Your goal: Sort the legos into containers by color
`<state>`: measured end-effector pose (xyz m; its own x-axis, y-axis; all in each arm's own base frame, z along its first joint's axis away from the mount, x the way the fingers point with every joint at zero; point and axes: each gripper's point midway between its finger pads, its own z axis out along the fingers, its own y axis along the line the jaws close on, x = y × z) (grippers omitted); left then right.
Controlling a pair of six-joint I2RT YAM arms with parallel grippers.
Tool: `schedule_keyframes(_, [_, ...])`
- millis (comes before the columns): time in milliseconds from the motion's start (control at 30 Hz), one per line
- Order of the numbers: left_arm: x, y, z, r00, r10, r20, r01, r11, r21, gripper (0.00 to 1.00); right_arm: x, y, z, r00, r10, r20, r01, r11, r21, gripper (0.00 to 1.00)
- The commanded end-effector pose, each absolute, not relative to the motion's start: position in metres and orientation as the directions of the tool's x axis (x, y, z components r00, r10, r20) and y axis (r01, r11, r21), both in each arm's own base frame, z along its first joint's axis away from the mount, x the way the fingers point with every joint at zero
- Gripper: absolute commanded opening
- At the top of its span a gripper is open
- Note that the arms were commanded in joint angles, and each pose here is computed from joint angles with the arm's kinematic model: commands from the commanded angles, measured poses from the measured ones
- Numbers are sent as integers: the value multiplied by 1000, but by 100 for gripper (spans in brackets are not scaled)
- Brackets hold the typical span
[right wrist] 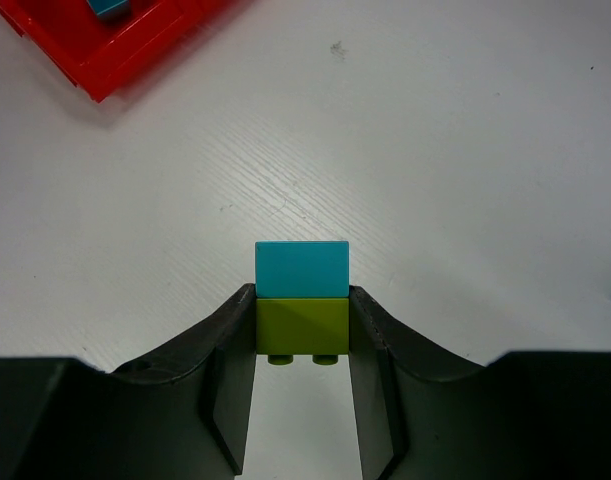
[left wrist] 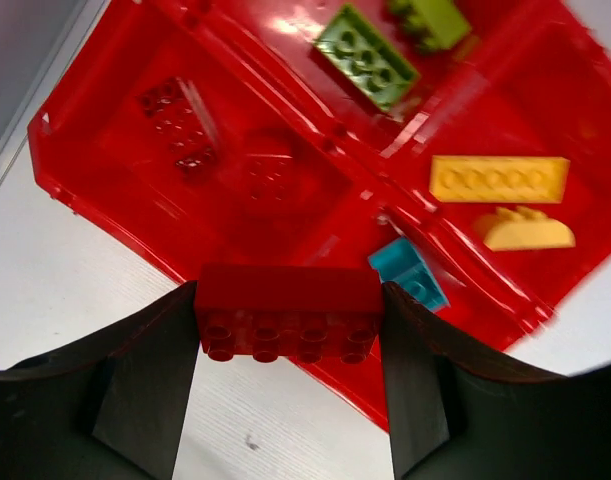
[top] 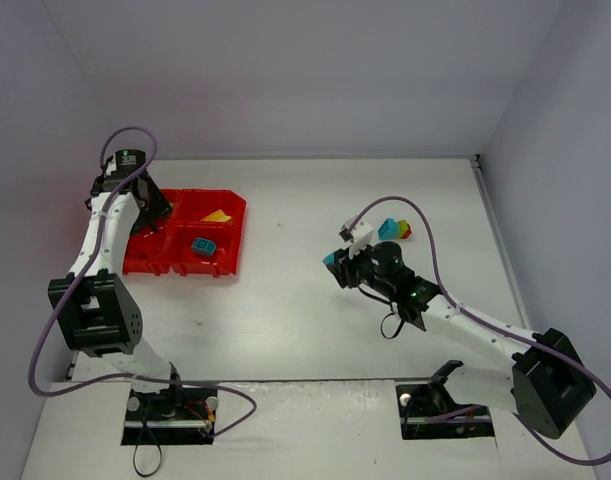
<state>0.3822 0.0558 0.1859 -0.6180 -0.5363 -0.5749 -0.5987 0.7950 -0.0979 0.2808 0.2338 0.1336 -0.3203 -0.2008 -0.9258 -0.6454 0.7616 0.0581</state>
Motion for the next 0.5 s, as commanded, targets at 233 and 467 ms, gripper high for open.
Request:
schedule_keyframes(233, [405,107,154,-623,-573,-533,-643,763,-69,33,285,242,166,-245,-125,-961,-664,744,73,0])
schedule_keyframes(467, [403,110,139,-631,-594,-498,-664,746,-49,55,286,243,166,-240,-125,-963,-665,743,70,0])
